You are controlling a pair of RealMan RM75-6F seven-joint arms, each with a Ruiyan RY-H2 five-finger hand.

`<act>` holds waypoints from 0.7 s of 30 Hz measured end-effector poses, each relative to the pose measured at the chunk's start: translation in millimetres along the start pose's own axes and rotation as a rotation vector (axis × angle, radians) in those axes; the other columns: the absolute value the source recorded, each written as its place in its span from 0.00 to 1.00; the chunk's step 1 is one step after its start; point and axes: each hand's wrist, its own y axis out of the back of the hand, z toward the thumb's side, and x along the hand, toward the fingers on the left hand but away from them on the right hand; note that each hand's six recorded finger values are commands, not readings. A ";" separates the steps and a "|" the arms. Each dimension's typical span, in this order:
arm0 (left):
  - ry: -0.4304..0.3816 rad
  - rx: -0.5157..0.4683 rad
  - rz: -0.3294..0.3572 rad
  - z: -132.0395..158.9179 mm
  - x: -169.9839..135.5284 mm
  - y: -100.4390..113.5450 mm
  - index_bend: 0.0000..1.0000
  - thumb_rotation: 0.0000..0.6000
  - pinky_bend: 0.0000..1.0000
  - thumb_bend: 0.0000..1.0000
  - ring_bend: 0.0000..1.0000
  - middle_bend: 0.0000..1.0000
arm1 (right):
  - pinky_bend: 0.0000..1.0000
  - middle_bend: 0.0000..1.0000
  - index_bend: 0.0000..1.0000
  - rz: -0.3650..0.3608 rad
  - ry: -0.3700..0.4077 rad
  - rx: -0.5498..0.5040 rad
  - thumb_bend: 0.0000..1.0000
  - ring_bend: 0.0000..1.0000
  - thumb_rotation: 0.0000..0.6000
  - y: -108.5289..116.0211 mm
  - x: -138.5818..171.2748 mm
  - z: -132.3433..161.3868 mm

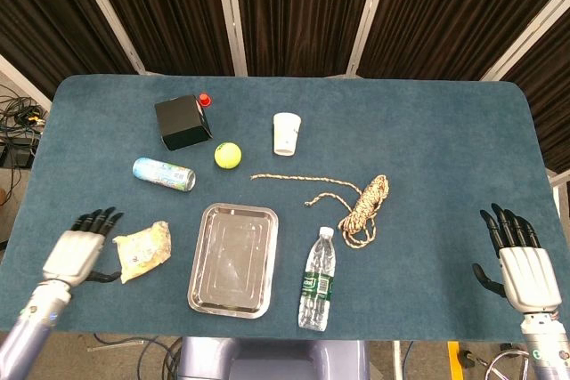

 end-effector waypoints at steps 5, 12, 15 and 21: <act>0.004 -0.006 -0.040 22.6 18.7 -14.0 0.11 1.00 0.19 0.08 0.05 0.06 | 0.10 0.00 0.00 -0.001 -0.001 -0.001 0.30 0.00 1.00 0.3 -0.4 -0.5; 0.024 0.004 -0.019 41.1 32.6 -21.2 0.55 1.00 0.59 0.31 0.49 0.54 | 0.10 0.00 0.00 -0.003 -0.002 -0.004 0.30 0.00 1.00 1.0 -0.5 -1.5; 0.039 0.008 0.012 41.3 33.4 -18.7 0.63 1.00 0.65 0.33 0.57 0.63 | 0.10 0.00 0.00 -0.004 0.000 -0.004 0.30 0.00 1.00 1.2 -0.4 -1.0; 0.026 -0.020 0.084 43.5 29.8 0.1 0.64 1.00 0.65 0.33 0.58 0.64 | 0.10 0.00 0.00 -0.004 0.000 -0.003 0.30 0.00 1.00 0.8 0.0 -0.7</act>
